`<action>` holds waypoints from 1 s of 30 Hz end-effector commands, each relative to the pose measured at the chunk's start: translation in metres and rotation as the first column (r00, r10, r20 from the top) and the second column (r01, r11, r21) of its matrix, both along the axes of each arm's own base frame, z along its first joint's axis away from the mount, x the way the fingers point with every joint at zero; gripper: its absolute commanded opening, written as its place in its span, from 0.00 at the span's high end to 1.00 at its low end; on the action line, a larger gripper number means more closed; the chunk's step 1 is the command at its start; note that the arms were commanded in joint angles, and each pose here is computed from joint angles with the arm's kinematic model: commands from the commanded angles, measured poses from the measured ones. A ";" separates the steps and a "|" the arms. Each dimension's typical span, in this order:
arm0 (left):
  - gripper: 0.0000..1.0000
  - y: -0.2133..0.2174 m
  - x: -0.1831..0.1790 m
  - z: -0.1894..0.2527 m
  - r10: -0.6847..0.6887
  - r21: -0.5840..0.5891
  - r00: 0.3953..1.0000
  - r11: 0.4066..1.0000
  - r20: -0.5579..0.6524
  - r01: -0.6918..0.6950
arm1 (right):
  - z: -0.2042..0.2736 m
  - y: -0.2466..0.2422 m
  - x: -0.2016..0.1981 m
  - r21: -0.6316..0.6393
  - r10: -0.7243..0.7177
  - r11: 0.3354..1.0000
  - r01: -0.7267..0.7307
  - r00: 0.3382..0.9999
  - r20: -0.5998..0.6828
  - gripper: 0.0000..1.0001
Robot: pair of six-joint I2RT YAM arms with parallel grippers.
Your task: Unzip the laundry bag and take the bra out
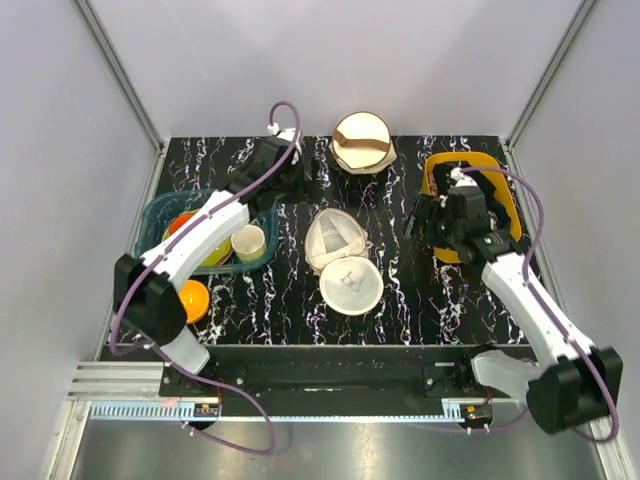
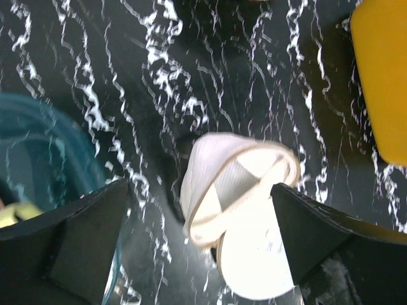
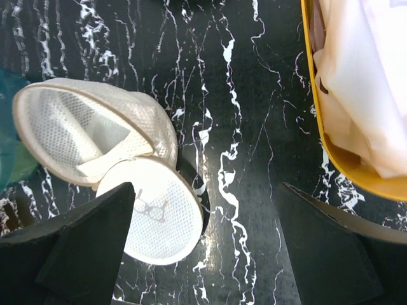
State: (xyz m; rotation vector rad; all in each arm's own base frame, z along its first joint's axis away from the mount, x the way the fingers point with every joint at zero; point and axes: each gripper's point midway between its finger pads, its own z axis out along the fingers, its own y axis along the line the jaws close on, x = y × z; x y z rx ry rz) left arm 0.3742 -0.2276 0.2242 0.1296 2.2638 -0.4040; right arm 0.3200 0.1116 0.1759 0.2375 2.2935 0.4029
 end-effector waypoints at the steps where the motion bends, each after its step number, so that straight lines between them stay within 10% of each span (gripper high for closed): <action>1: 0.01 -0.029 0.054 0.021 -0.002 -0.049 0.996 0.999 0.092 0.007 | 0.043 -0.002 -0.020 0.057 -0.003 0.998 -0.006 0.987 0.164 0.00; 9: 0.07 -0.066 0.158 0.000 -0.055 -0.450 0.998 0.892 -0.026 0.038 | 0.051 -0.024 -0.053 0.032 -0.058 0.998 0.052 0.979 0.194 0.00; 30: 0.06 -0.091 0.252 -0.017 -0.091 -0.536 0.981 0.827 0.171 0.170 | 0.023 -0.022 -0.071 0.100 -0.111 0.990 0.103 0.991 0.073 0.00</action>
